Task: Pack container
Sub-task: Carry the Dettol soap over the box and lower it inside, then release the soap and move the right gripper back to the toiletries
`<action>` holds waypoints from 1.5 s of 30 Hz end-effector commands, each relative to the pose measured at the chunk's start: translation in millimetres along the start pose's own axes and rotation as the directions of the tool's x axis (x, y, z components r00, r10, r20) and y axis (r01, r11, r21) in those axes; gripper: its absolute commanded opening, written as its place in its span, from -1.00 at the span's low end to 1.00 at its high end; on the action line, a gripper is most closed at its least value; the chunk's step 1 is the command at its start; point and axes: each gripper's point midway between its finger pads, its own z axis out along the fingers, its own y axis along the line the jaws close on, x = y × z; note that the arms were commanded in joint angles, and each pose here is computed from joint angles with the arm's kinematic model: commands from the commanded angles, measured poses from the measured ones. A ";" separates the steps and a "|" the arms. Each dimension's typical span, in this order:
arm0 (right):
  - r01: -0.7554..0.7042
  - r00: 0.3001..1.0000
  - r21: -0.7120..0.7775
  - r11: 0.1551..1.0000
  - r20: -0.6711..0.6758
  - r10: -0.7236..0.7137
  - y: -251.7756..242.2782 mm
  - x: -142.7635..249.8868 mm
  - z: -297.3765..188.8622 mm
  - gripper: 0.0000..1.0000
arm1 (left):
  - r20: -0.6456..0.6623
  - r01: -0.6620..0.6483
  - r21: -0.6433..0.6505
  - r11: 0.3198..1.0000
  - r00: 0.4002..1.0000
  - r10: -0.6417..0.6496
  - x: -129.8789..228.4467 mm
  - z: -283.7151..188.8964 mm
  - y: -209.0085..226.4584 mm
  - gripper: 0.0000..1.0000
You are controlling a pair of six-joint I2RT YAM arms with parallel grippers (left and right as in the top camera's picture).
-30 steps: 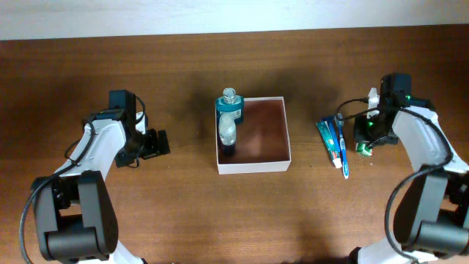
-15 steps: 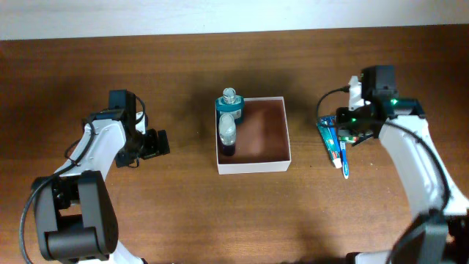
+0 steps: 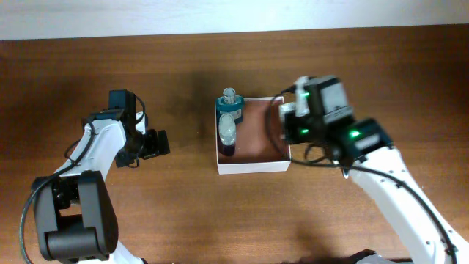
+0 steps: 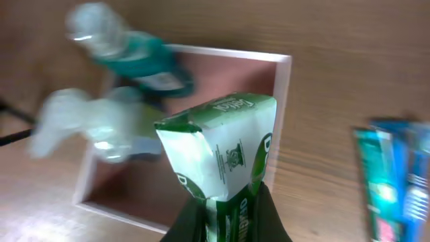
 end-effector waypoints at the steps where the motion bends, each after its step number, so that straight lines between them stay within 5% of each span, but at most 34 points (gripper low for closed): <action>1: -0.026 1.000 0.004 1.000 0.005 0.026 20.6 -2.8 13.2 -0.85 | -0.009 0.003 -0.006 1.000 1.000 -0.003 1.8 2.4 2.5 0.99; 23: -0.008 0.979 0.105 0.994 -0.200 0.029 10.0 43.8 140.5 -0.74 | -0.009 0.003 -0.006 1.000 1.000 -0.003 1.8 2.4 2.5 0.99; 27: 0.000 0.980 0.142 0.990 -0.198 0.029 2.9 44.5 142.1 -0.69 | -0.009 0.003 -0.006 1.000 1.000 -0.003 1.8 2.4 2.5 0.99; 29: 0.001 0.980 0.147 0.989 -0.196 0.028 2.1 44.2 142.0 -0.38 | -0.009 0.002 -0.006 1.000 1.000 -0.002 1.8 2.4 2.5 0.99; 35: 0.023 0.983 0.129 0.991 -0.185 0.002 5.4 38.7 139.6 0.02 | -0.009 0.003 -0.005 1.000 1.000 -0.003 1.8 2.4 2.4 0.99; 45: 0.055 0.995 0.074 0.996 -0.082 -0.049 27.8 -20.8 68.8 0.10 | -0.009 0.003 -0.006 1.000 1.000 -0.003 1.8 2.4 2.5 0.99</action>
